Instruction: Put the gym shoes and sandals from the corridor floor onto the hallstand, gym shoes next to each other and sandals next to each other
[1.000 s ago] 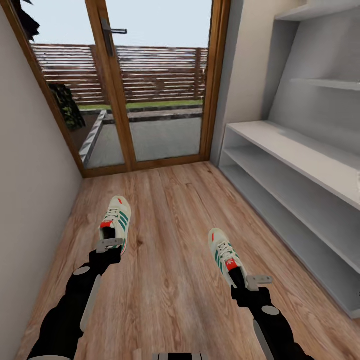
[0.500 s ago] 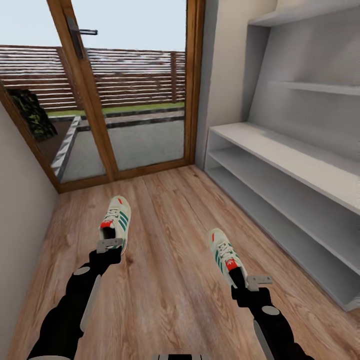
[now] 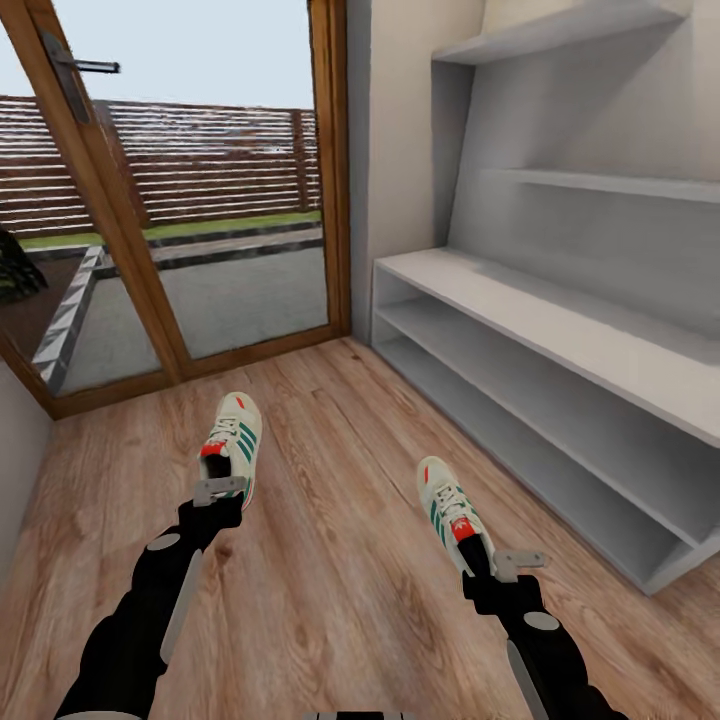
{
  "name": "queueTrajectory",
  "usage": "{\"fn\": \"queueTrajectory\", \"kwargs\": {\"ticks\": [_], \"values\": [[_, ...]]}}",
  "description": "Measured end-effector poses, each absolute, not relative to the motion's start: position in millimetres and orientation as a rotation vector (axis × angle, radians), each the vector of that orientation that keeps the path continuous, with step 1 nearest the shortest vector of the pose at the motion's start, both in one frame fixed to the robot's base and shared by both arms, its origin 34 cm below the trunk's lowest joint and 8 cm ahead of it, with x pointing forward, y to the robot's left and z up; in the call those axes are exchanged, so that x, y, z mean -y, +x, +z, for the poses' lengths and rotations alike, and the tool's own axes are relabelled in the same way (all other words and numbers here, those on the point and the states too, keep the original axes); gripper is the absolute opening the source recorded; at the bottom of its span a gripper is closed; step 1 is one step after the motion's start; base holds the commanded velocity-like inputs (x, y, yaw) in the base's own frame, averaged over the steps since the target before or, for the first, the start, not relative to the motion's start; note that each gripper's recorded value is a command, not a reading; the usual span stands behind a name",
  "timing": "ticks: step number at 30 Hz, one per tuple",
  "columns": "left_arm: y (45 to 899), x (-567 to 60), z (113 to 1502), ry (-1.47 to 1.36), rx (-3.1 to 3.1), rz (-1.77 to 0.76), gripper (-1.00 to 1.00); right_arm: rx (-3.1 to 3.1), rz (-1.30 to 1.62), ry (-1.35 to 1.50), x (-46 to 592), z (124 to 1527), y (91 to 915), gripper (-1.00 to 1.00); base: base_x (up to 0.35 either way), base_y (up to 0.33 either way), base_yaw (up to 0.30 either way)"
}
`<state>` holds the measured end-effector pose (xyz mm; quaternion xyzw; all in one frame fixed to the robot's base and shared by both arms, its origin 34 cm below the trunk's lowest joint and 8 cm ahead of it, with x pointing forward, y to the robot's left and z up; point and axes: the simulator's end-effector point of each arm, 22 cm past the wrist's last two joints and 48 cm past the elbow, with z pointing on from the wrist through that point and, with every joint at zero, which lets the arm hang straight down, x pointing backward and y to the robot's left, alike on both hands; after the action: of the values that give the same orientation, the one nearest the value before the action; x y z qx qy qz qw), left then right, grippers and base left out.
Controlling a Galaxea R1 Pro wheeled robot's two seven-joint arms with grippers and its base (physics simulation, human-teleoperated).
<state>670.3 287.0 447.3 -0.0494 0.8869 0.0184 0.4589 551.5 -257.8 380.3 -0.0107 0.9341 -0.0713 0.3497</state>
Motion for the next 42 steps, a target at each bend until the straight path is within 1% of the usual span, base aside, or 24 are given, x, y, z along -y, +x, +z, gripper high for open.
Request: {"fn": "queueTrajectory", "kwargs": {"ticks": [9,14,22,33,42], "values": [[671,-287,453,-0.122,-2.175,0.045,-1.00,-2.410,-0.184,-0.027,258,385,553,-1.00,0.001,0.006,-0.260],[671,-287,456,-0.122,-2.170,0.044,-1.00,-2.405,-0.184,-0.027,258,387,554,-1.00,0.067,0.141,-0.260],[672,-287,461,-0.122,-2.162,0.043,-1.00,-2.396,-0.184,-0.027,258,391,555,-1.00,0.154,0.263,-0.254],[672,-287,464,-0.122,-2.157,0.043,-1.00,-2.391,-0.184,-0.027,257,394,556,-1.00,0.160,0.282,-0.110],[673,-282,470,-0.126,-2.146,0.031,-1.00,-2.381,-0.184,-0.024,258,398,557,-1.00,0.040,0.296,-0.219]]}}
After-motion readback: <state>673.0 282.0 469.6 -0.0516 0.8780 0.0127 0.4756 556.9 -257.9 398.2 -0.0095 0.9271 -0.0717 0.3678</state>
